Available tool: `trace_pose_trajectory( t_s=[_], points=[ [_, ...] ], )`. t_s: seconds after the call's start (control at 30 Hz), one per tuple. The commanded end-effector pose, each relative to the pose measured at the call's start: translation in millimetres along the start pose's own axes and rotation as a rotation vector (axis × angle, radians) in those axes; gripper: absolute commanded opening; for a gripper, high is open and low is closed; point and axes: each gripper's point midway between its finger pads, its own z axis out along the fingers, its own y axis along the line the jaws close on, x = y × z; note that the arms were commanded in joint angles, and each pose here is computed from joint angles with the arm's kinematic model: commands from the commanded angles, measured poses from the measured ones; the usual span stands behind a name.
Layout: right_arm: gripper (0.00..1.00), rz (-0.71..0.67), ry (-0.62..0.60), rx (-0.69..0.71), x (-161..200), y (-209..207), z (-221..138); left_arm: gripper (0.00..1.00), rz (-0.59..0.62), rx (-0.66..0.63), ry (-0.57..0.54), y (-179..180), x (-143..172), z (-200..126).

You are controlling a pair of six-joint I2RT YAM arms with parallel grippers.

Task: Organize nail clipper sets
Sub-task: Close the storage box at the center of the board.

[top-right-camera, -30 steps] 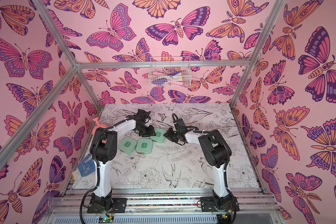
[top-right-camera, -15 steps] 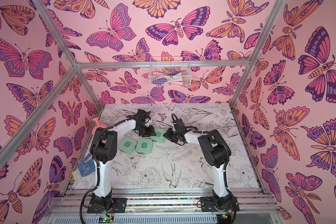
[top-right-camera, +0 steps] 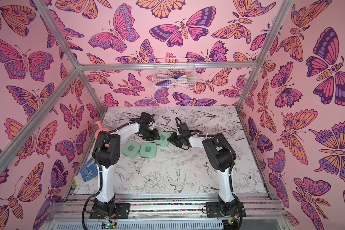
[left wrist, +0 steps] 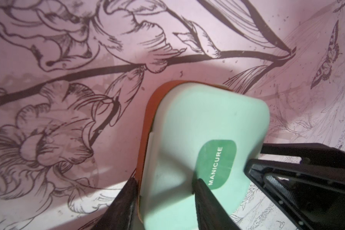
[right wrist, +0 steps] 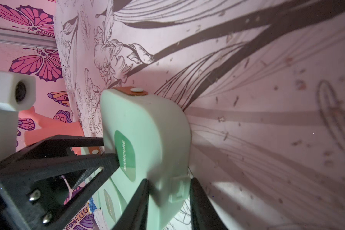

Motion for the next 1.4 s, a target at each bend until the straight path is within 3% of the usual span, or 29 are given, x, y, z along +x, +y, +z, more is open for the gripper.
trace_pose_trajectory(
  t_s=[0.0, 0.5, 1.37],
  points=[
    [0.35, 0.005, 0.026, 0.059, 11, -17, 10, 0.49, -0.015, -0.016, 0.059, 11, 15, 15],
    [0.36, -0.071, 0.087, 0.136, 11, -9, -3, 0.49, -0.018, -0.012, 0.062, 11, 16, 18],
    [0.30, -0.055, 0.112, 0.134, 15, -11, 10, 0.49, -0.019, -0.009, 0.066, 11, 17, 19]
  ],
)
